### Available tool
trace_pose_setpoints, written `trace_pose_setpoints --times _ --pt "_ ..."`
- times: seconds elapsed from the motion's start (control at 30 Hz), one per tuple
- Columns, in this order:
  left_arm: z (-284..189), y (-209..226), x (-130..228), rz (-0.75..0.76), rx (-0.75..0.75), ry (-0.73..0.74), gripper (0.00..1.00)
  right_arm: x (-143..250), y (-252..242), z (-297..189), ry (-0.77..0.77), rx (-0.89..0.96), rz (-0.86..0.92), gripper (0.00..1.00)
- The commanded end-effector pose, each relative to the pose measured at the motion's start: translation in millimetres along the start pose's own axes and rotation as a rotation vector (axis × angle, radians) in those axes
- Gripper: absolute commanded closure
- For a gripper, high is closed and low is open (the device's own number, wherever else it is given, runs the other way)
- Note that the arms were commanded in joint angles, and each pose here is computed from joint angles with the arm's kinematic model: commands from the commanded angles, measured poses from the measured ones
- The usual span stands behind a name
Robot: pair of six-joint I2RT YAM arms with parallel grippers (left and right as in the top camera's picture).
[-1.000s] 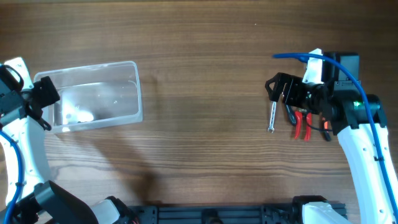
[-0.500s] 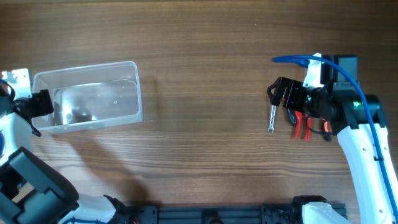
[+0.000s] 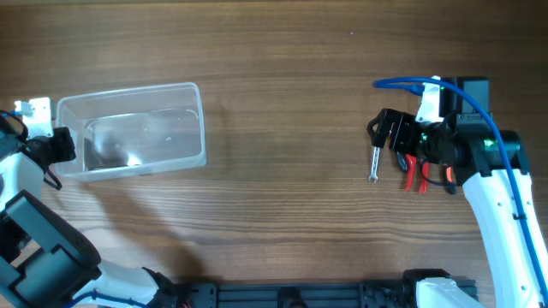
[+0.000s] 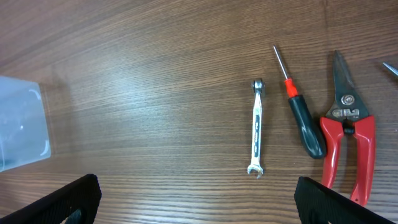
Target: Pack container
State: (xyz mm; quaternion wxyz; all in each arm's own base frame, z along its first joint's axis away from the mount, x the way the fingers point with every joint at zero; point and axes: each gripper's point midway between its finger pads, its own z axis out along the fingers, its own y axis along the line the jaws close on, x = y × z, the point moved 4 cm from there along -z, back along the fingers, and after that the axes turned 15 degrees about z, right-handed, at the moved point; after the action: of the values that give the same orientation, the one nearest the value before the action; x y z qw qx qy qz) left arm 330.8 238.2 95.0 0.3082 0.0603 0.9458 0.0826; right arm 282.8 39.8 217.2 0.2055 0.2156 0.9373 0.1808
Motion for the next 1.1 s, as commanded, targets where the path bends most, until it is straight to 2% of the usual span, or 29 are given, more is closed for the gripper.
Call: trace_pose_setpoints --times 0.0,0.1,0.17,0.3,0.37,0.47,0.5,0.63,0.87,0.97,1.07 --pt "-11 3 -19 -0.13 -0.003 -0.077 0.96 1 -5 4 0.011 0.022 0.015 0.0" --pt "-39 -1 -52 -0.174 -0.026 -0.154 0.96 1 -5 4 0.011 0.022 0.016 0.0" --pt "-64 -12 -77 -0.131 -0.033 -0.212 0.96 1 -4 4 0.01 0.021 0.016 0.0" --pt "-130 -75 -127 0.02 0.013 -0.349 0.96 -3 -2 4 -0.009 0.01 0.011 0.0" --pt "-158 -112 -140 0.031 0.042 -0.382 0.96 -6 0 4 -0.024 0.001 0.031 0.0" --pt "-178 -162 -138 -0.003 0.124 -0.346 0.96 -12 3 4 -0.053 -0.017 0.028 0.0" --pt "-181 -187 -132 -0.025 0.184 -0.296 0.96 -15 5 4 -0.067 -0.025 0.025 0.0" --pt "-177 -238 -113 -0.063 0.288 -0.146 0.96 -26 4 3 -0.13 -0.012 0.105 0.0" --pt "-149 -290 -94 -0.052 0.244 0.039 0.96 -37 0 1 -0.19 0.01 0.13 0.0" --pt "-128 -298 -88 -0.05 0.175 0.101 0.96 -37 0 1 -0.19 0.01 0.129 0.0" --pt "-104 -311 -81 -0.021 0.172 0.164 0.96 -36 -1 1 -0.186 0.013 0.129 0.0"
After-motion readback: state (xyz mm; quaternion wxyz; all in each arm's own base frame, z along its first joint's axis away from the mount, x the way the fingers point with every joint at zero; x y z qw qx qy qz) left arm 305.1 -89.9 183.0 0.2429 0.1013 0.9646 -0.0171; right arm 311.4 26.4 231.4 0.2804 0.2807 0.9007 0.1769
